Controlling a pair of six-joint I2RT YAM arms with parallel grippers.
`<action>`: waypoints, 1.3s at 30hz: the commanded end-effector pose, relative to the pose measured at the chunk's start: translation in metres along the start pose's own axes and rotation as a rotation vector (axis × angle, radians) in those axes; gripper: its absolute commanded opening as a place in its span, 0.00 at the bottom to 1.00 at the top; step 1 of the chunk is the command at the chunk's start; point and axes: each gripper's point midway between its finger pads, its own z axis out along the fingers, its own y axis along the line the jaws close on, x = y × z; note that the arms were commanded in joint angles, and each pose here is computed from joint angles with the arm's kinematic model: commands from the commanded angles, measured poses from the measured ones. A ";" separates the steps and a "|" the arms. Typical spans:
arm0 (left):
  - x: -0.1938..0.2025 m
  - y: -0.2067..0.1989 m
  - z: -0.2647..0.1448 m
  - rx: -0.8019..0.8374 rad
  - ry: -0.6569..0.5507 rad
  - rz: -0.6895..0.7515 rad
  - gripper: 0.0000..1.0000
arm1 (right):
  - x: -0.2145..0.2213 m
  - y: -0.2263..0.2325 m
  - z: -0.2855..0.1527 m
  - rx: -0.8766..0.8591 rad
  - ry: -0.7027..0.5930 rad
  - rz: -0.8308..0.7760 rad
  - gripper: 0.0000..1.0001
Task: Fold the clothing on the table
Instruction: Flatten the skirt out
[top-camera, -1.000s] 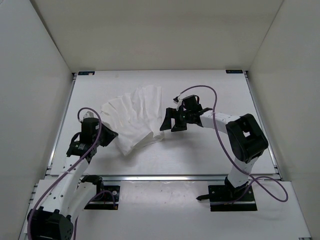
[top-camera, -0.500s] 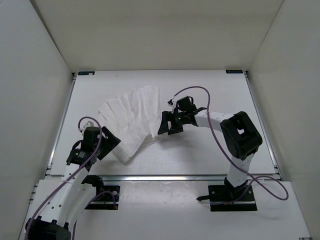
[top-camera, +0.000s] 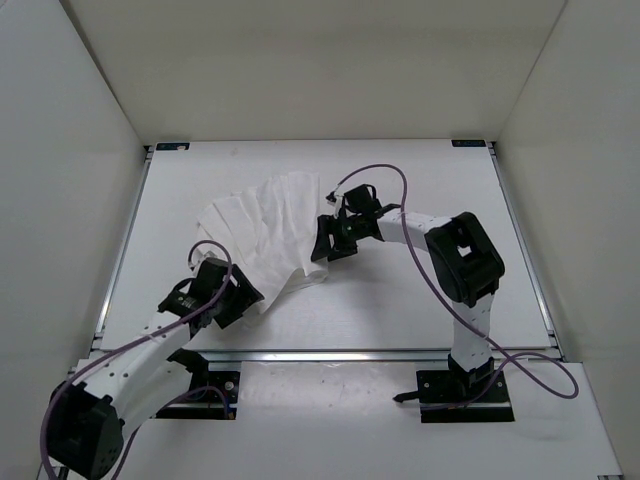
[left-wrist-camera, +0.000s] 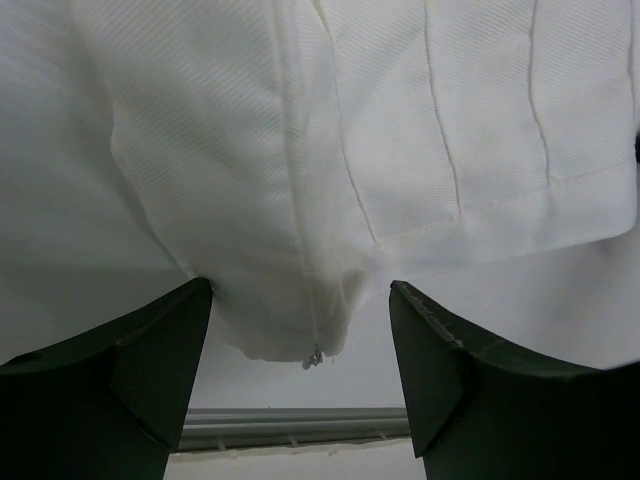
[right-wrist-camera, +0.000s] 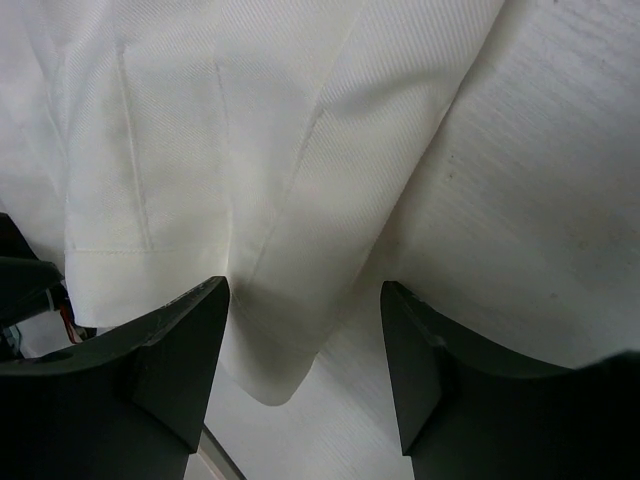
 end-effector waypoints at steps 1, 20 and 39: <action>-0.007 -0.018 0.003 0.028 -0.013 0.010 0.82 | -0.011 0.005 0.002 0.001 -0.015 -0.038 0.59; -0.060 -0.029 -0.023 0.048 -0.084 -0.008 0.00 | -0.038 0.001 -0.014 0.026 -0.060 0.004 0.67; -0.115 -0.052 -0.049 0.187 -0.266 -0.227 0.00 | 0.026 0.024 -0.007 -0.035 0.003 0.086 0.75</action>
